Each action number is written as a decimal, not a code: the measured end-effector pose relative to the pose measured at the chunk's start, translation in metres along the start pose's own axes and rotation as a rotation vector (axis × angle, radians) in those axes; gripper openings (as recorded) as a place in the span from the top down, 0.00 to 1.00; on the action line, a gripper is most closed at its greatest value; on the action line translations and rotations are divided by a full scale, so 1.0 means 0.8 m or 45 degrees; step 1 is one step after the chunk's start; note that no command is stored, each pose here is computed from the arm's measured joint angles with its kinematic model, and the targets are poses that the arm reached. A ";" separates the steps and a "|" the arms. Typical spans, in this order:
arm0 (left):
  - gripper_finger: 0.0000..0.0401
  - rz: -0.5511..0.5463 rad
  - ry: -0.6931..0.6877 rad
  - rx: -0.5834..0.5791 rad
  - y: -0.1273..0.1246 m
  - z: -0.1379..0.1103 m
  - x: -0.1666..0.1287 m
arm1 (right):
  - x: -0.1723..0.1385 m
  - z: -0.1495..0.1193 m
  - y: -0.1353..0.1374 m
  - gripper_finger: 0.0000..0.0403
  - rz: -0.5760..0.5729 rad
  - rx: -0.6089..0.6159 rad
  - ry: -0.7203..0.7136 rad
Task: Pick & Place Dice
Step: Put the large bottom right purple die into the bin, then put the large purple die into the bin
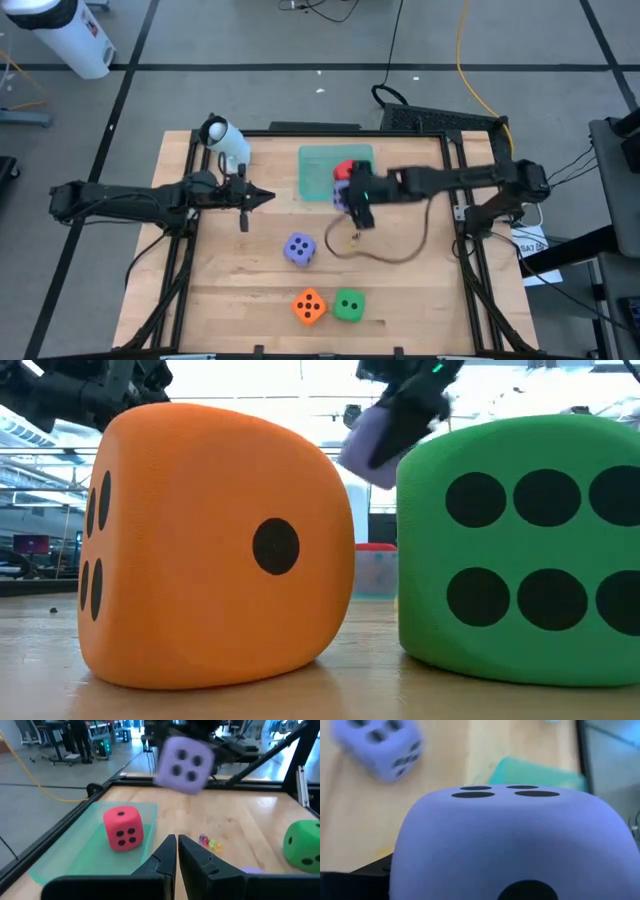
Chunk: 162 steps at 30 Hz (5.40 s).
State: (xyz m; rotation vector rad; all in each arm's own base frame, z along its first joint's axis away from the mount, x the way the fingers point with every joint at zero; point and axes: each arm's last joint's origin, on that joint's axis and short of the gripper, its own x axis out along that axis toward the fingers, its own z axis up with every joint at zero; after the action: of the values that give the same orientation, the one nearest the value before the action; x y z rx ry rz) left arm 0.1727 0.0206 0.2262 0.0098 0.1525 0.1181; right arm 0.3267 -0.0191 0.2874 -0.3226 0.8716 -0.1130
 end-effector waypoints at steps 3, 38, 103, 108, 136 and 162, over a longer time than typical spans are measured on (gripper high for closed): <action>0.93 -0.017 0.041 -0.003 0.000 -0.008 0.015 | 0.030 -0.002 -0.036 0.09 0.048 0.009 -0.092; 0.99 0.029 0.300 0.074 0.087 0.045 0.215 | 0.119 -0.033 -0.099 0.07 0.183 0.047 -0.209; 1.00 0.144 0.588 -0.095 0.140 0.031 0.174 | 0.038 -0.029 -0.180 0.02 0.342 0.306 -0.671; 1.00 0.136 0.436 -0.056 0.120 0.053 0.119 | -0.035 -0.032 -0.168 0.07 0.311 0.296 -0.731; 1.00 0.038 0.195 0.056 0.038 -0.042 -0.018 | -0.041 -0.235 0.016 0.96 0.087 0.375 -1.294; 0.96 -0.203 0.232 -0.043 0.019 -0.046 -0.016 | -0.032 -0.225 0.042 0.99 0.093 0.312 -1.258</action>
State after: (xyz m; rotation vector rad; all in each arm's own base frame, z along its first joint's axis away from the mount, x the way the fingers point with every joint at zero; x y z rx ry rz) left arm 0.1525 0.0342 0.1922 -0.0471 0.3327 -0.0379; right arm 0.1706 -0.0231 0.1875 -0.0842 -0.1125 0.0162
